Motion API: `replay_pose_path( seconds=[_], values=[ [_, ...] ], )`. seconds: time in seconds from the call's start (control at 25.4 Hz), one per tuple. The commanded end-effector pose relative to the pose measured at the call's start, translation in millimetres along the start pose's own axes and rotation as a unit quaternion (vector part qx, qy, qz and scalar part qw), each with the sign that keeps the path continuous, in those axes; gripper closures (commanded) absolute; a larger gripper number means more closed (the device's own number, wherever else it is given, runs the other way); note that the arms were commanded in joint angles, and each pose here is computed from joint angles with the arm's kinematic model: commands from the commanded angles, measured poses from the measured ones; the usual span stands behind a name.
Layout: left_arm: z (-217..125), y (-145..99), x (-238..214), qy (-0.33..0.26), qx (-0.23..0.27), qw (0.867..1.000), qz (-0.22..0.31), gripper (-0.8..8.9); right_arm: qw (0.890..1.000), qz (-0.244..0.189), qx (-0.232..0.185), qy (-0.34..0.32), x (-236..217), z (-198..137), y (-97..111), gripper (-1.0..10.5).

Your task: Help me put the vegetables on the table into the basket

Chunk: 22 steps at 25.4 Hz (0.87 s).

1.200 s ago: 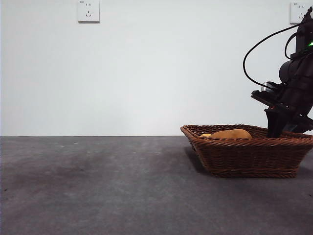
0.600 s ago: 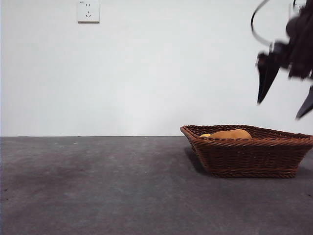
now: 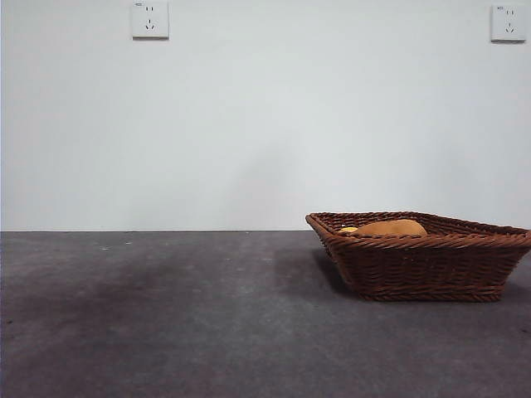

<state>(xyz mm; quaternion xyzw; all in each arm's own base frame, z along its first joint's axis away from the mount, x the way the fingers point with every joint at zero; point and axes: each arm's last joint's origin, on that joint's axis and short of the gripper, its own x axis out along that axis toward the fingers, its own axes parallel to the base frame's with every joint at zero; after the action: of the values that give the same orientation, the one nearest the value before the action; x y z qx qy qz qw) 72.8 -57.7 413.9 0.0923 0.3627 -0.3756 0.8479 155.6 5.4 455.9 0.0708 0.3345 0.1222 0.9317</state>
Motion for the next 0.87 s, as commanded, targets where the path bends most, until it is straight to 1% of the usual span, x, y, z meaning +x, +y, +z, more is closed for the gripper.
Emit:
replay_pose_path(
  seconds=[0.04,0.16,0.24,0.32,0.39,0.43,0.51,0.55,0.87],
  values=[
    [-1.3,-0.3,-0.7,-0.002,0.011,1.000,0.001,8.19,0.999,-0.024,-0.002,-0.023,-34.9,-20.3,8.4,9.6],
    [-1.3,-0.3,-0.7,-0.002,0.008,1.000,0.001,8.18,0.998,-0.059,-0.002,-0.025,-63.9,-45.4,14.1,9.6],
    [-1.0,-0.2,-0.2,-0.001,0.005,1.000,0.001,8.18,0.997,-0.061,-0.009,-0.046,-76.9,-54.8,17.4,9.5],
    [-1.0,-0.2,-0.2,-0.001,-0.012,1.000,0.001,8.18,0.996,-0.060,-0.014,-0.063,-87.1,-62.1,20.2,9.5],
    [-0.8,-0.1,0.2,-0.001,-0.019,1.000,0.001,8.18,0.996,-0.059,-0.012,-0.073,-92.7,-66.3,21.8,9.5],
    [0.1,0.2,1.6,0.002,-0.022,1.000,0.000,8.18,0.996,-0.059,-0.009,-0.073,-92.6,-66.2,21.7,9.5],
    [2.8,1.3,6.1,0.010,-0.052,0.999,0.000,8.17,0.996,-0.059,-0.006,-0.068,-89.8,-64.0,21.0,9.5],
    [4.1,1.8,8.4,0.015,-0.056,0.998,0.001,8.17,0.996,-0.060,-0.005,-0.065,-87.9,-62.6,20.4,9.5],
    [18.1,8.3,36.2,0.063,-0.066,0.996,0.001,8.17,0.998,-0.062,0.004,-0.027,-65.0,-46.9,14.2,9.5]
  ],
)
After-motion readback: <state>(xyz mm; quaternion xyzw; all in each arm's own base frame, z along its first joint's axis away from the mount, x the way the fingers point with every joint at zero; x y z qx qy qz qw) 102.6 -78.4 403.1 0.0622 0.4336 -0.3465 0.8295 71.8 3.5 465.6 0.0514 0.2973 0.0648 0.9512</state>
